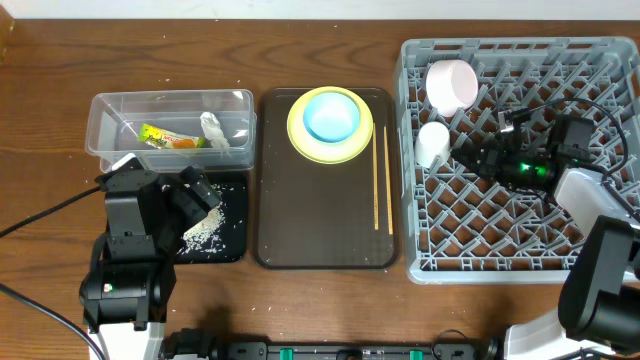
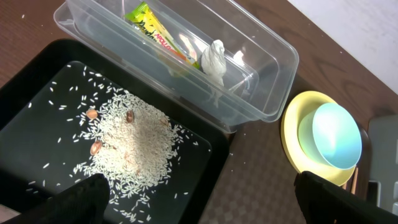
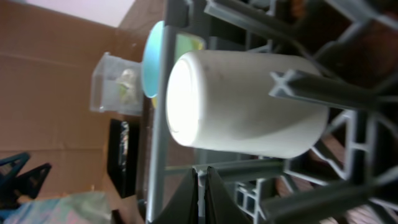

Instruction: Sort waste into correct bins and load items into the dishwasher rack

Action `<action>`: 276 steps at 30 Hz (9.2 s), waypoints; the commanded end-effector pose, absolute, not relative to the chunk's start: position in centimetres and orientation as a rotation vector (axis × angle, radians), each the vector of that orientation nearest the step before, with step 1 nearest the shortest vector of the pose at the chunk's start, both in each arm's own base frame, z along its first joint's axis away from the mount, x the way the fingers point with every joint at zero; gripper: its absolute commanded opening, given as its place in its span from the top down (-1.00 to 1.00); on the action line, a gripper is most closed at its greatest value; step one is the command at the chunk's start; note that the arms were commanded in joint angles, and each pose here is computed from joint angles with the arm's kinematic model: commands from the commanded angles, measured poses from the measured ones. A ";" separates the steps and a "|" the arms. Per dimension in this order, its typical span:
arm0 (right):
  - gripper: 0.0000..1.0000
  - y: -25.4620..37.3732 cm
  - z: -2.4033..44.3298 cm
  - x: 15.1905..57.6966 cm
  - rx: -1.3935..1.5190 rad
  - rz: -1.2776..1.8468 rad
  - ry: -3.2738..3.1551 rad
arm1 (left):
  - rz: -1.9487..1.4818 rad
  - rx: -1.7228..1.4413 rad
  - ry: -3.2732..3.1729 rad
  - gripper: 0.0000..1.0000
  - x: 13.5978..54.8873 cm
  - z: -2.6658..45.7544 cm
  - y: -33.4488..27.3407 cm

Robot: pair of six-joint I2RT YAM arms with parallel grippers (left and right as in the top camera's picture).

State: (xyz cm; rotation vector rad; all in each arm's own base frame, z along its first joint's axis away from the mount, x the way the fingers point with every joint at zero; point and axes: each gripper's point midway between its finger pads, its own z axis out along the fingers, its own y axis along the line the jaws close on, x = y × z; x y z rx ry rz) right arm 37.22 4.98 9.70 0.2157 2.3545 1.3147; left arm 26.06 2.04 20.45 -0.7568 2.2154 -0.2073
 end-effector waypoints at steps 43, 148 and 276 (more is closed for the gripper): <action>0.04 25.0 6.0 31.4 -0.239 0.141 2.701 | -0.198 -0.761 2.194 -0.96 26.2 21.2 2.4; 0.98 0.9 16.4 33.6 -0.226 -0.293 2.582 | -0.199 -0.761 2.194 -0.96 26.2 21.2 2.4; 0.42 17.7 0.3 34.4 0.046 -0.338 2.606 | -0.173 -0.785 2.275 -0.96 27.0 19.1 2.4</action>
